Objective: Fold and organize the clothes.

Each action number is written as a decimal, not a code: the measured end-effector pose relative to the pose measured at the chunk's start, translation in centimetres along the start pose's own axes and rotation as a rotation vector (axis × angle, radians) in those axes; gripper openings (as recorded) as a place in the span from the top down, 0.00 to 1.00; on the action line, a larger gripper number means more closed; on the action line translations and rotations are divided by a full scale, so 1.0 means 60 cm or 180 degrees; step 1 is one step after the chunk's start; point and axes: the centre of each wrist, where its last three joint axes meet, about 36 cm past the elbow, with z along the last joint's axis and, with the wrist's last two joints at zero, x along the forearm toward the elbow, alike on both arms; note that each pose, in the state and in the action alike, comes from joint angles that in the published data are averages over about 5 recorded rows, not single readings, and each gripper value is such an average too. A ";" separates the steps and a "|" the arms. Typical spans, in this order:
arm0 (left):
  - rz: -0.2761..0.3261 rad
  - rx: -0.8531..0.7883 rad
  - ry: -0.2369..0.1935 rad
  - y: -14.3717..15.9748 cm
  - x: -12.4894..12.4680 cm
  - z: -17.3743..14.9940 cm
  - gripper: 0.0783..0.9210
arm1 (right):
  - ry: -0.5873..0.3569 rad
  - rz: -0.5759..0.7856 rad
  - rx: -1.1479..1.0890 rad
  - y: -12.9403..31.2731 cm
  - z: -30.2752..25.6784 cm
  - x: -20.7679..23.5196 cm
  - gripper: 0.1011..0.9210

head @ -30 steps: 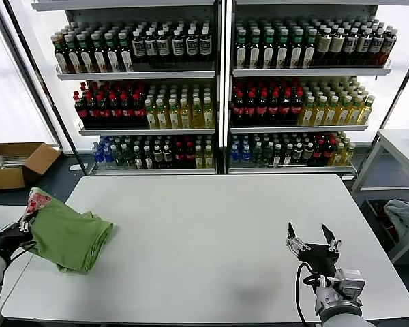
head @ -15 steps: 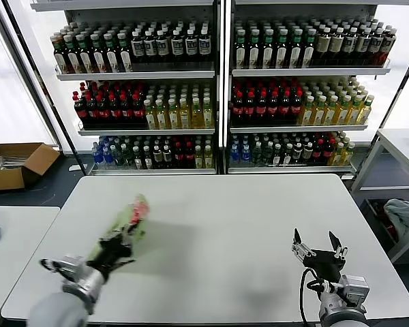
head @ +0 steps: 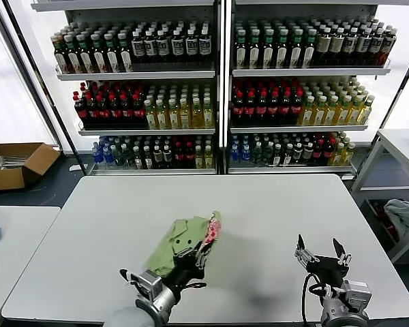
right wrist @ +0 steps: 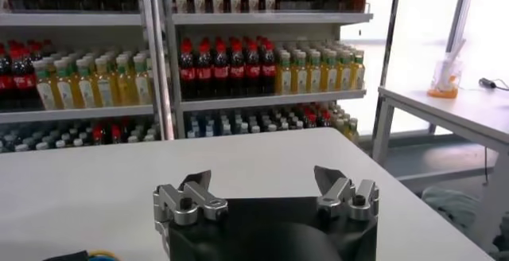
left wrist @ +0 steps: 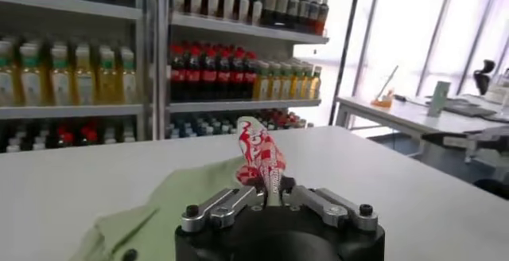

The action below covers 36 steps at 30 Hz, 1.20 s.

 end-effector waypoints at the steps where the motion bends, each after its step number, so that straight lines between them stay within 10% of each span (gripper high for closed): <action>1: 0.0017 0.0023 -0.0010 -0.004 -0.005 0.000 0.81 | 0.0009 0.0003 0.0000 0.001 0.001 0.000 0.12; 12: 0.0052 0.0383 -0.0163 -0.032 -0.040 -0.019 0.43 | 0.0167 -0.0023 -0.0033 0.008 0.005 -0.012 0.12; 21: -0.0288 0.0319 -0.0149 -0.011 -0.035 -0.027 0.15 | 0.0386 -0.0415 -0.0426 0.027 0.003 -0.027 0.12; 36: -0.0998 0.0013 -0.0148 0.068 0.021 -0.034 0.12 | 0.1157 -0.0790 -0.1130 0.108 0.046 -0.041 0.28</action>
